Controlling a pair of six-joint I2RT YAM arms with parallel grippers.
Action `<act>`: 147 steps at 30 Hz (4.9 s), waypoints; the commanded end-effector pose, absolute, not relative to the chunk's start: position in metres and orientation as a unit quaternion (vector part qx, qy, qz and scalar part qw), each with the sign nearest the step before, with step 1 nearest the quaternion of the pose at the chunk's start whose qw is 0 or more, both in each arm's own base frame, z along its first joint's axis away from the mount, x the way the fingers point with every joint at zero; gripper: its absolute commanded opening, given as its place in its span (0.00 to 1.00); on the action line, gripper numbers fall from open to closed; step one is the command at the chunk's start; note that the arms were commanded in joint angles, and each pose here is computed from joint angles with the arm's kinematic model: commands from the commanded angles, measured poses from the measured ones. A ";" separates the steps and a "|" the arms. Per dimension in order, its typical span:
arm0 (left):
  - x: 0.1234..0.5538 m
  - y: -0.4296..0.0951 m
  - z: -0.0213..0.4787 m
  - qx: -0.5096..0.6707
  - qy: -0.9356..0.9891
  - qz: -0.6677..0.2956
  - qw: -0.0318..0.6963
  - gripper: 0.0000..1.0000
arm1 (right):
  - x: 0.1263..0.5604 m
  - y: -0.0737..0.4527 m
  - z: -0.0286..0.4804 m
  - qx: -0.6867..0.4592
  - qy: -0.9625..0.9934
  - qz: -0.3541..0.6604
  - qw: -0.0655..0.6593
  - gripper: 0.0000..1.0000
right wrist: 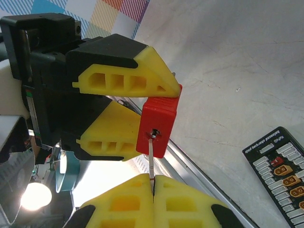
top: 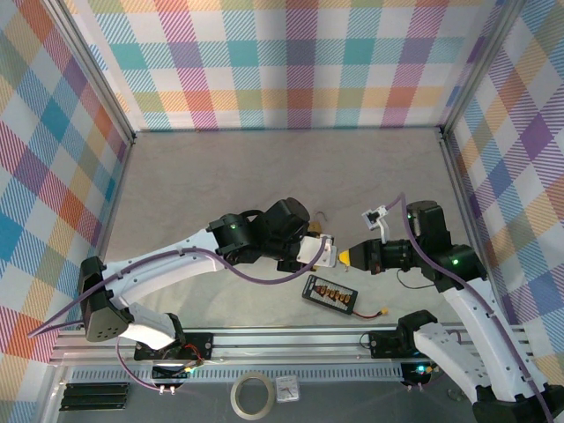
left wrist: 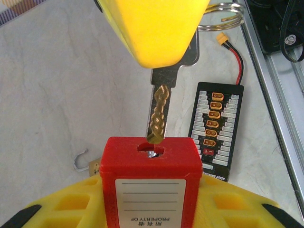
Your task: Unlock with the key
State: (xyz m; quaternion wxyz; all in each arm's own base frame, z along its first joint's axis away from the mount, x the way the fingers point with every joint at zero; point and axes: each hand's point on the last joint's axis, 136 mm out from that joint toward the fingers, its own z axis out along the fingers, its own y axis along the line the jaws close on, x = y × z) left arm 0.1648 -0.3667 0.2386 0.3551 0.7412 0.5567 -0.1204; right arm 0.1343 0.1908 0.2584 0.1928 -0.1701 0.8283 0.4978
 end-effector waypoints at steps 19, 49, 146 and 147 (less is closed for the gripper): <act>0.161 -0.380 0.257 0.741 0.538 -0.131 0.381 0.00 | 0.133 0.192 0.250 -0.171 0.827 0.502 0.188 0.00; 0.125 -0.405 0.256 0.792 0.475 -0.150 0.354 0.00 | 0.128 0.201 0.236 -0.190 0.838 0.488 0.153 0.00; 0.186 -0.426 0.273 0.608 0.485 -0.032 0.628 0.00 | 0.181 0.211 0.211 0.228 0.792 0.566 -0.028 0.00; 0.187 -0.426 0.270 0.609 0.484 -0.028 0.628 0.00 | 0.181 0.210 0.211 0.234 0.791 0.565 -0.027 0.00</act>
